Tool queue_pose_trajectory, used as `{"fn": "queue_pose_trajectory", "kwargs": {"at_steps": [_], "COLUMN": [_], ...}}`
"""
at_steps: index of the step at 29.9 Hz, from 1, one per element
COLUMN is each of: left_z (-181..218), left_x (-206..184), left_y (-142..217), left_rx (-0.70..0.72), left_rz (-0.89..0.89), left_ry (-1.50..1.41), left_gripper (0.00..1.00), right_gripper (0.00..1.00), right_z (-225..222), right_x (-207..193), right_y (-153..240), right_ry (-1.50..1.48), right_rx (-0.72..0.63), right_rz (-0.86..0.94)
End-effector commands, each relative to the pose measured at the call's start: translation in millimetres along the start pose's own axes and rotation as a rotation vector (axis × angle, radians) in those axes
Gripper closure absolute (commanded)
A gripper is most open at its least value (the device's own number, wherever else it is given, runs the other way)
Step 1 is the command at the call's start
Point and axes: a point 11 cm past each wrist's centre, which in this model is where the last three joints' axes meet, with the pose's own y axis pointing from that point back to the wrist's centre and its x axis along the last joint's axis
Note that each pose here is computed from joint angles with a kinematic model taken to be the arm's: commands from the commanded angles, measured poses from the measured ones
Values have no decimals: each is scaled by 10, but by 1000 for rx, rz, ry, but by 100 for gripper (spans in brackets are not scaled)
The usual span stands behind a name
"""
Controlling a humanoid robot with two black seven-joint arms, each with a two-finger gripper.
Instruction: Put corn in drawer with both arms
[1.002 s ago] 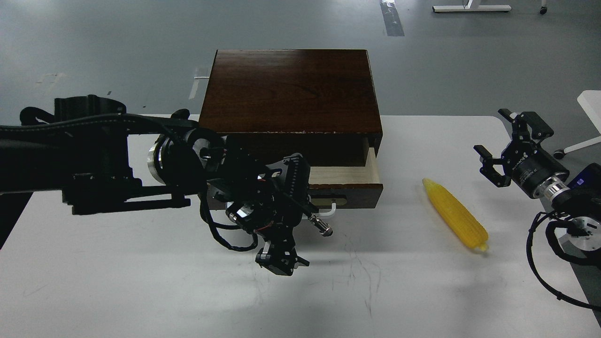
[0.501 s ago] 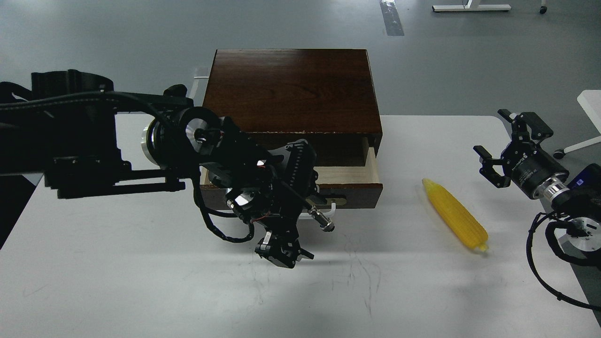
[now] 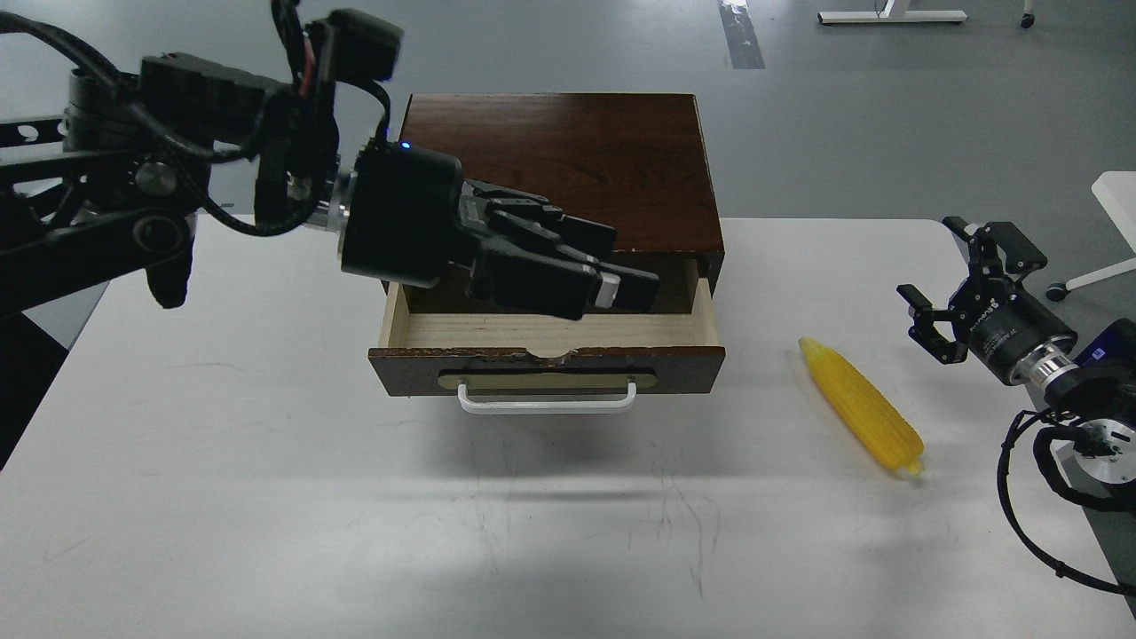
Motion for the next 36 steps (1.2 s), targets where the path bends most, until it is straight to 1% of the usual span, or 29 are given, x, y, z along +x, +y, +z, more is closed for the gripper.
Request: {"fn": "queue_pose_trajectory", "kwargs": {"at_steps": [1,7,9,11,12,15,17,20,23,24,26,27,29,33,35,36], "left_z": [-274,-956,-1239,-1350,-1455,-1658,-1737,-1920,-2043,-2043,-2088,-2091,-2096,-2071,-2057,-2054], "left_x": [310,377,394,390,341,188,98,-198,-350,-350,-426,-432,-430,-389,-371,-368], "left_y": [459,1162,1515,1682,1822,2080,2135,2200,2068,2067,2050,2052,2017,2012,1995,1994], "left_rx": [-15,80,140,157,162,170,187,231,218,218,209,206,182,165,155,153], "left_rz": [282,562,684,745,798,905,921,930,921,921,930,934,944,950,950,949], "left_ry": [237,446,491,521,565,657,680,742,794,794,815,818,825,820,819,819], "left_gripper": [2,2,2,2,2,2,2,2,2,2,2,2,2,2,2,2], "right_gripper": [0,0,0,0,0,0,0,0,0,0,0,0,0,0,0,0], "right_z": [-14,-12,-9,-18,-31,-85,-138,-314,-546,-547,-720,-755,-878,-905,-829,-816], "right_x": [27,40,60,92,109,154,170,219,221,220,144,128,12,-145,-299,-334], "right_y": [19,31,51,77,93,136,143,181,259,259,317,338,363,340,332,339], "right_ry": [6,9,11,16,22,41,52,76,159,159,312,359,545,794,964,1008], "right_rx": [-2,-5,-8,-10,-13,-17,-14,3,-7,-7,-56,-74,-133,-219,-282,-296], "right_rz": [5,7,11,18,19,21,20,19,-21,-21,-101,-122,-216,-342,-452,-478]}}
